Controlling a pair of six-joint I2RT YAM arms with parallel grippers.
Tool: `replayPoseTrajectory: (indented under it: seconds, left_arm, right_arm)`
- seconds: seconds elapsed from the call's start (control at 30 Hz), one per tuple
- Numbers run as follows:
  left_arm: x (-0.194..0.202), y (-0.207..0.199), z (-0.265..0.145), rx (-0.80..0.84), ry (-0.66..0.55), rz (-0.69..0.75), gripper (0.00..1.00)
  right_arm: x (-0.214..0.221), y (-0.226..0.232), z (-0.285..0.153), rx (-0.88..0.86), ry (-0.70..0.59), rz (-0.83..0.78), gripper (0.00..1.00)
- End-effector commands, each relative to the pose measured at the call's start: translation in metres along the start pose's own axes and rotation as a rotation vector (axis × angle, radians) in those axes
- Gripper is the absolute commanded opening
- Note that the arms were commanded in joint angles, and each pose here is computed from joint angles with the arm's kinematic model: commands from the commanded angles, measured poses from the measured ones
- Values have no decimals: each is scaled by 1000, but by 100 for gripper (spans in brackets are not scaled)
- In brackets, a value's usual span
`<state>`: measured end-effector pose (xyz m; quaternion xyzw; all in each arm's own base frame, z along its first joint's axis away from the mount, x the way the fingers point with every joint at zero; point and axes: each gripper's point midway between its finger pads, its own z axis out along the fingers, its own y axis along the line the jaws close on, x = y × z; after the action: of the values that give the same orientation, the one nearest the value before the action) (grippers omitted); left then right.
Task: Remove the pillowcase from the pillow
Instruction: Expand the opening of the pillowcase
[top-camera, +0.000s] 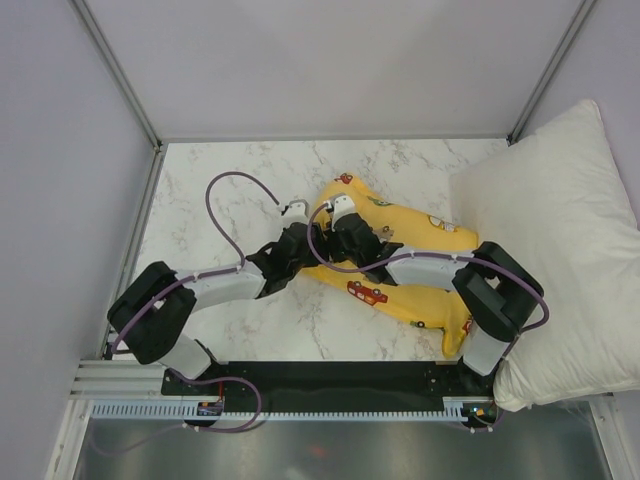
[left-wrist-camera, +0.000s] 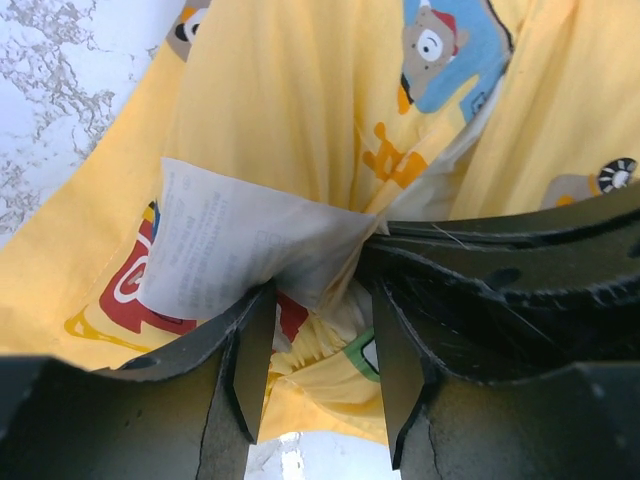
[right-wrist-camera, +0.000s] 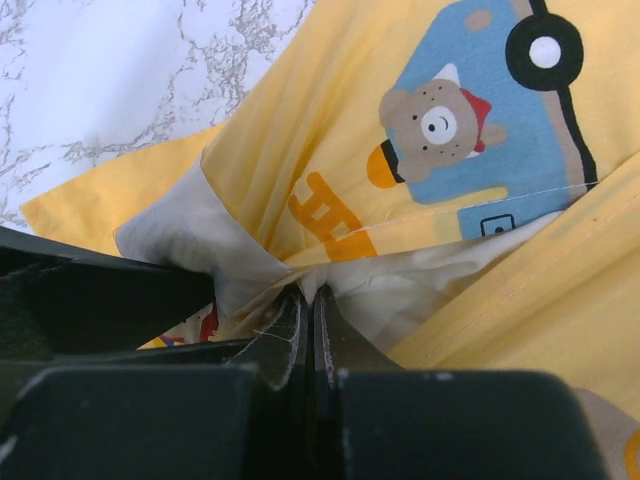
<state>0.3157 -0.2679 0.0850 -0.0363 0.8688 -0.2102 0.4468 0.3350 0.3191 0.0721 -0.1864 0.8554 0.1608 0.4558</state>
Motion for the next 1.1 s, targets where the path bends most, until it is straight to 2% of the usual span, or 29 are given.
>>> replayPoseTrajectory:
  seconds: [0.0,0.13,0.3,0.43,0.5,0.6,0.63,0.7,0.77,0.97,1.0,1.07]
  left_arm:
    - [6,33,16,-173,-8,42,54]
    - [18,51,22,-259,7,50,51]
    - [29,58,32,-294,38,67,48]
    - [38,67,34,-326,56,57,40]
    - [40,70,35,-333,60,61,40]
    - [38,63,41,-323,68,79,52]
    - [43,67,45,-337,84,89,60]
    - [42,64,50,-350,95,98,66]
    - [48,64,57,-355,115,105,65]
    - [53,63,57,-342,136,117,31]
    - [51,63,55,-341,130,116,18]
    - [43,63,46,-334,109,111,8]
  right_arm:
    - [65,-4,-23,2,217,-2,0]
    - [63,-3,-29,-5,201,8,0]
    - [64,-4,-33,-8,199,16,0]
    - [63,-7,-39,2,193,17,0]
    - [62,-8,-40,3,188,19,0]
    - [60,-5,-41,-10,186,26,0]
    - [59,-4,-41,-14,183,28,0]
    - [58,-1,-42,-20,178,29,0]
    - [60,0,-43,-25,178,32,0]
    - [71,-2,-44,-23,196,33,0]
    - [73,-4,-44,-15,197,34,0]
    - [79,-11,-44,17,209,28,0]
